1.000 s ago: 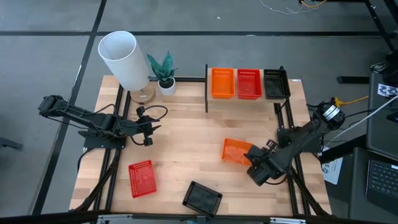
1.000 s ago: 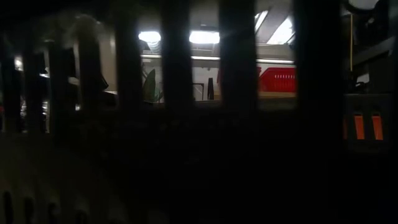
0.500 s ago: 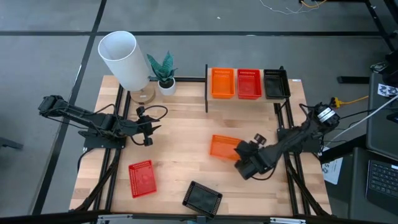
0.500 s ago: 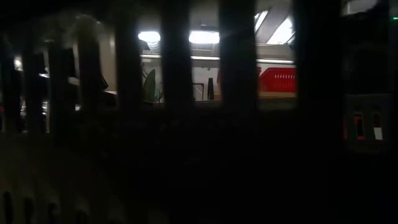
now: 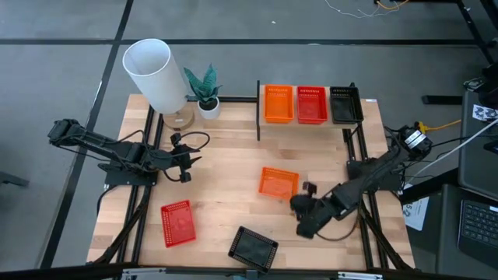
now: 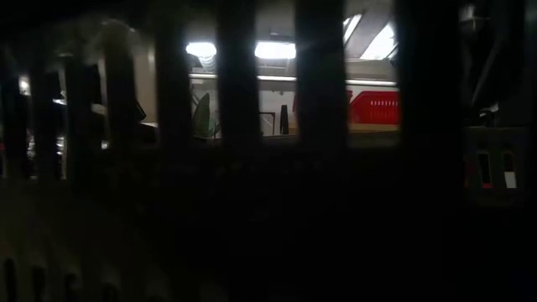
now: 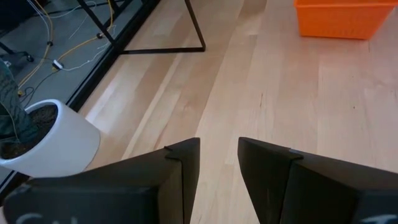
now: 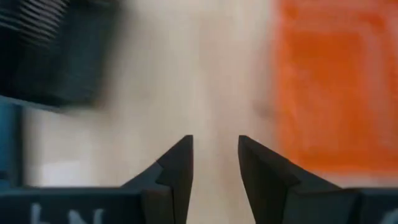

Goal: Stack baskets on shelf by color
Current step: Adjust the baskets

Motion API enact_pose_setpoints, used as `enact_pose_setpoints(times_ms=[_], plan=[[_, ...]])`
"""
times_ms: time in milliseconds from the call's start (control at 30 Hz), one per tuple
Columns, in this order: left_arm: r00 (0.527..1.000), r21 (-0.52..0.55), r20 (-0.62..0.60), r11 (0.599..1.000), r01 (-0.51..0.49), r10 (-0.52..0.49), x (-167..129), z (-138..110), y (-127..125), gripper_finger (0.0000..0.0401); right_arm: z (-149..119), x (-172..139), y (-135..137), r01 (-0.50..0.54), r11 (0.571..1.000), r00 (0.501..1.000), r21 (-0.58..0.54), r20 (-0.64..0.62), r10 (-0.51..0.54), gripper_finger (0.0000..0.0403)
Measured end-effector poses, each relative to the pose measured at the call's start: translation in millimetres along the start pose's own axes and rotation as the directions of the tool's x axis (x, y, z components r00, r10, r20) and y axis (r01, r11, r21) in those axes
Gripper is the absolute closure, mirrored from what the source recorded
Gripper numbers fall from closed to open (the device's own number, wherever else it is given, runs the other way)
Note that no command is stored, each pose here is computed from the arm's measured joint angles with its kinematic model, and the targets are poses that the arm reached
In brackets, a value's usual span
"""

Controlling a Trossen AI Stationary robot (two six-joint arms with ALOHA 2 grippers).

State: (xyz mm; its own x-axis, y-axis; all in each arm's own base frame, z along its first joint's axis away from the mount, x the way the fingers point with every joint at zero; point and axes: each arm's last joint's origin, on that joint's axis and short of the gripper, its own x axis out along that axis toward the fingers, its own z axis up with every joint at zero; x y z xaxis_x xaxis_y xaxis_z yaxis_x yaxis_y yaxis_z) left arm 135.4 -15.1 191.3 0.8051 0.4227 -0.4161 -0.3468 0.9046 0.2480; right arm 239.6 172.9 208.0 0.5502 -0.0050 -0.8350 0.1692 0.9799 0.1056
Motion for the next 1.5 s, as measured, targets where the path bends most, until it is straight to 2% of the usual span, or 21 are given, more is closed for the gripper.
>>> enact_pose_setpoints(times_ms=[167,267,333,400,467,533,600,767,867,967,1067,1167,1233,1267,1367,1500], plan=[[1.0,-0.018,0.024,1.0,0.002,-0.002,0,3,0,0.0299,10,-9,32,-0.198,0.966,0.953,-0.168,0.199,0.23,0.0276],[0.996,-0.08,0.09,0.996,0.023,-0.016,0,10,-1,0.0299,11,-15,43,-0.23,0.931,0.917,-0.283,0.257,0.305,0.0276],[0.982,-0.144,0.178,0.985,0.095,-0.068,-2,20,-2,0.0299,12,-18,47,-0.239,0.915,0.899,-0.326,0.282,0.335,0.0276],[0.936,-0.172,0.305,0.957,0.235,-0.175,-4,34,-7,0.0299,12,-18,48,-0.241,0.913,0.895,-0.33,0.288,0.34,0.0276],[0.864,-0.135,0.411,0.918,0.372,-0.29,-7,48,-16,0.0299,12,-18,48,-0.251,0.916,0.895,-0.312,0.286,0.343,0.0276],[0.816,-0.07,0.435,0.889,0.453,-0.381,-9,65,-29,0.0299,12,-19,49,-0.268,0.923,0.894,-0.278,0.285,0.345,0.0276],[0.81,-0.021,0.377,0.87,0.493,-0.45,-8,80,-46,0.0299,10,-19,50,-0.289,0.927,0.893,-0.237,0.282,0.351,0.0276],[0.818,0.091,0.045,0.817,0.569,-0.574,-3,100,-103,0.0299,1,-25,59,-0.337,0.922,0.882,-0.189,0.279,0.38,0.0276],[0.804,0.07,-0.202,0.81,0.582,-0.56,-5,96,-130,0.0299,-7,-30,65,-0.334,0.931,0.88,-0.145,0.307,0.363,0.0276],[0.771,-0.001,-0.377,0.833,0.553,-0.513,-15,93,-148,0.0299,-16,-35,71,-0.325,0.942,0.878,-0.088,0.343,0.334,0.0276],[0.698,-0.075,-0.533,0.849,0.523,-0.477,-32,88,-160,0.0299,-25,-35,78,-0.316,0.948,0.877,-0.046,0.368,0.31,0.0276],[0.604,-0.208,-0.63,0.856,0.474,-0.488,-51,81,-170,0.0299,-33,-34,85,-0.324,0.946,0.868,-0.006,0.396,0.299,0.0276],[0.544,-0.253,-0.697,0.87,0.424,-0.467,-60,67,-177,0.0299,-36,-31,90,-0.331,0.944,0.859,0.008,0.416,0.298,0.0276],[0.528,-0.254,-0.721,0.88,0.4,-0.448,-63,59,-180,0.0299,-37,-29,92,-0.336,0.942,0.853,0.011,0.427,0.3,0.0276],[0.529,-0.217,-0.761,0.916,0.338,-0.375,-62,32,-190,0.0299,-37,-23,98,-0.353,0.935,0.832,0.005,0.459,0.312,0.0276],[0.609,-0.119,-0.752,0.961,0.25,-0.252,-48,5,-199,0.0299,-37,-17,105,-0.38,0.925,0.808,-0.005,0.485,0.334,0.0276]])
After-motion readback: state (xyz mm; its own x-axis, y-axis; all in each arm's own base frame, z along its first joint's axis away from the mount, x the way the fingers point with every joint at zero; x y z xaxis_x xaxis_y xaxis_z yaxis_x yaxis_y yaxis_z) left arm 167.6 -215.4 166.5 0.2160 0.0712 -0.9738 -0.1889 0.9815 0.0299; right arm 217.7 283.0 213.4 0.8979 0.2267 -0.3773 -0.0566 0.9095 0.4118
